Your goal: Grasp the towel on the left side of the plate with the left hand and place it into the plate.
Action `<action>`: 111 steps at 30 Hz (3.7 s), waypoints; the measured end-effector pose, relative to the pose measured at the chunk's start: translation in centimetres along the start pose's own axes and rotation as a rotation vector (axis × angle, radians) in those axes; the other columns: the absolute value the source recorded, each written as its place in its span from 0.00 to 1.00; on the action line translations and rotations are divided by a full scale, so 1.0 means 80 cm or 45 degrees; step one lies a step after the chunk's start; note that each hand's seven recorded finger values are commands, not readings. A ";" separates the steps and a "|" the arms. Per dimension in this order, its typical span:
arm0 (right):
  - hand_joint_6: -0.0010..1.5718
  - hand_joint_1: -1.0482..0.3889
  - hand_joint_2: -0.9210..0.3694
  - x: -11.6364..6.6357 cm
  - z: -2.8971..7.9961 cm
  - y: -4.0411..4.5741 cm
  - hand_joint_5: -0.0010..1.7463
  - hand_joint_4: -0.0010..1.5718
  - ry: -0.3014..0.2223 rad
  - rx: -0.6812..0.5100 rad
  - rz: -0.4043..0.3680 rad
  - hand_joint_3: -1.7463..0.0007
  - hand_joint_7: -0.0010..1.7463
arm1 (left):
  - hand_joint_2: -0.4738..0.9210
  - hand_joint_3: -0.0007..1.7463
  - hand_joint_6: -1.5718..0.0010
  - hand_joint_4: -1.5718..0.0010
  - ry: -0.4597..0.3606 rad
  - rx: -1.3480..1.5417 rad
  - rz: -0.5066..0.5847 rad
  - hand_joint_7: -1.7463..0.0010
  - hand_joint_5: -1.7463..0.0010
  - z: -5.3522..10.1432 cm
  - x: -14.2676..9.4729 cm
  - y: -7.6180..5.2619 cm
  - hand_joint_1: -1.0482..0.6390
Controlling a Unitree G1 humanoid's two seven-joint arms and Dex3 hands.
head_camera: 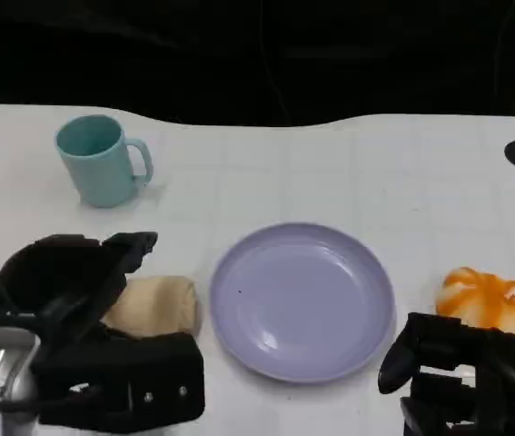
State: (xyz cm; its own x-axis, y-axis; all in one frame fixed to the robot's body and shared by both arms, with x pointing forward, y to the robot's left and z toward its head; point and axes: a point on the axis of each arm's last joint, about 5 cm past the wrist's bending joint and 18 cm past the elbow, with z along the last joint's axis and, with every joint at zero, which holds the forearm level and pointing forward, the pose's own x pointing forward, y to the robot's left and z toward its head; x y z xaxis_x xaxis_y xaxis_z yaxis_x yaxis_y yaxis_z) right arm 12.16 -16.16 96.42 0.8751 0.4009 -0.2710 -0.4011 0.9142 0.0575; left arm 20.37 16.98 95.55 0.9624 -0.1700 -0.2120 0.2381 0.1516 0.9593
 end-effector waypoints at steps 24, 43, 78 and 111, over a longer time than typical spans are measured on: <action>0.42 0.73 0.31 -0.005 0.001 0.001 1.00 0.43 -0.008 -0.007 0.003 0.29 0.84 | 1.00 0.14 0.50 0.52 0.060 -0.013 -0.085 0.33 0.06 -0.020 0.073 -0.072 0.42; 0.42 0.73 0.31 -0.005 0.001 0.001 1.00 0.43 -0.009 -0.009 0.006 0.29 0.84 | 0.79 0.45 0.65 0.46 -0.084 -0.172 0.263 0.00 0.00 -0.020 0.052 -0.062 0.51; 0.42 0.73 0.31 -0.004 0.001 0.003 1.00 0.43 -0.006 -0.007 0.017 0.29 0.84 | 0.70 0.57 0.46 0.44 -0.500 -0.289 0.314 0.38 0.00 0.116 0.060 -0.014 0.49; 0.41 0.74 0.31 -0.004 0.002 0.004 1.00 0.43 -0.013 -0.011 0.018 0.29 0.85 | 1.00 0.07 0.89 0.92 -0.489 -0.254 -0.168 0.97 0.81 0.083 0.037 0.030 0.20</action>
State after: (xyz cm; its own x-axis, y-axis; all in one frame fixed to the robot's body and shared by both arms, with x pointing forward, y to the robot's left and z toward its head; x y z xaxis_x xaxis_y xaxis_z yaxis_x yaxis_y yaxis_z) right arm 11.81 -15.98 96.69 0.8720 0.4145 -0.2604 -0.4158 0.9079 0.0530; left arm 22.93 10.42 98.48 0.8126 -0.5438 -0.2095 0.4125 0.2828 0.8660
